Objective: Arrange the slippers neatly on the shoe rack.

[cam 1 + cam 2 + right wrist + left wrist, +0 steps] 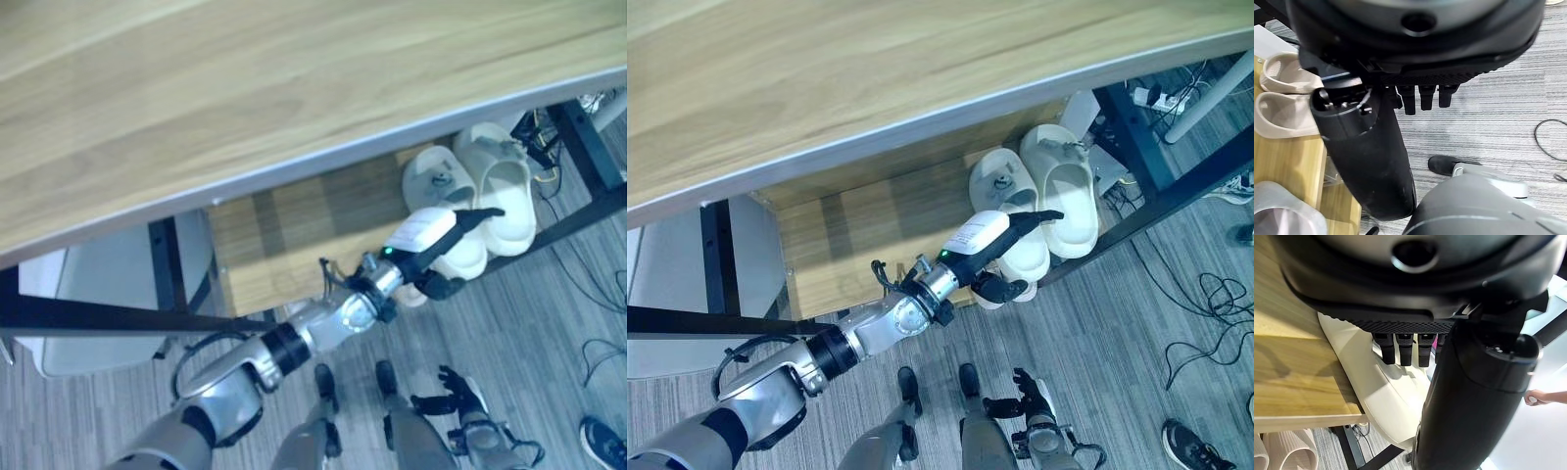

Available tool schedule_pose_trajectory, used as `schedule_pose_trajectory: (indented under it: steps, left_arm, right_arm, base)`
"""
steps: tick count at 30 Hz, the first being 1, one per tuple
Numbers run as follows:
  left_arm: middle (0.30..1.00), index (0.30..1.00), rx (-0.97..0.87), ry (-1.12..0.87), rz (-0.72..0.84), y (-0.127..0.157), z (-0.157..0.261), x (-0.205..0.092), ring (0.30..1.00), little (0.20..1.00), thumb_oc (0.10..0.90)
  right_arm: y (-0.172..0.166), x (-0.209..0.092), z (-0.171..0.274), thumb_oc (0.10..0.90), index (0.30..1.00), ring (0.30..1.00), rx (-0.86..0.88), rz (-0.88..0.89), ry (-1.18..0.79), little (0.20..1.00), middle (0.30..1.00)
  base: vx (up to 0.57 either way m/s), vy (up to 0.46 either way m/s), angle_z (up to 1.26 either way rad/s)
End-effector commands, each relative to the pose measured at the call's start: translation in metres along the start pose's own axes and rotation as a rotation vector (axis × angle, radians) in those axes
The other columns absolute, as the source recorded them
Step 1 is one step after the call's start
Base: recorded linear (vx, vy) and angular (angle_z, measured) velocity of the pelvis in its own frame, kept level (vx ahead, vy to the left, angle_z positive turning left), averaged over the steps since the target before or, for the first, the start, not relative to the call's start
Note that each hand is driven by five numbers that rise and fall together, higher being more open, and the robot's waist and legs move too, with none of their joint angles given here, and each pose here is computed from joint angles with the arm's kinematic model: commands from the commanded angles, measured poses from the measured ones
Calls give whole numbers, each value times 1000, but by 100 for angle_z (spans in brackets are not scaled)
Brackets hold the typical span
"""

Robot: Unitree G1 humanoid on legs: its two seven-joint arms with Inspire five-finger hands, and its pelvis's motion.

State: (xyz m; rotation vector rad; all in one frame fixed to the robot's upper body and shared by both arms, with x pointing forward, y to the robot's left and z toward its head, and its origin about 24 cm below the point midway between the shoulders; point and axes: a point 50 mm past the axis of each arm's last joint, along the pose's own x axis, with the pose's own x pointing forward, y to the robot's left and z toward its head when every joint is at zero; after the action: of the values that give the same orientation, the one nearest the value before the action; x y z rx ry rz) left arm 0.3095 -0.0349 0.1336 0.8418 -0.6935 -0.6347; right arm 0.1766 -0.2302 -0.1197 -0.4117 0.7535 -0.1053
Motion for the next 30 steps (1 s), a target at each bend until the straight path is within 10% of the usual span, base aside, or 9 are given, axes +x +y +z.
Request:
schedule_pose_trajectory:
  steps: [1,30]
  left_arm:
    - [900,900,93,23,23,12,3,30,900,900,800]
    - [900,900,176,66,167,72,-9,41,900,900,800]
  right_arm:
    - [-10,-3,-11,800,900,900,13,-41,23,900,900]
    - [-14,-5,-25,800,900,900,-7,-56,87,900,900]
  base:
    - [0,0,0]
    - [0,0,0]
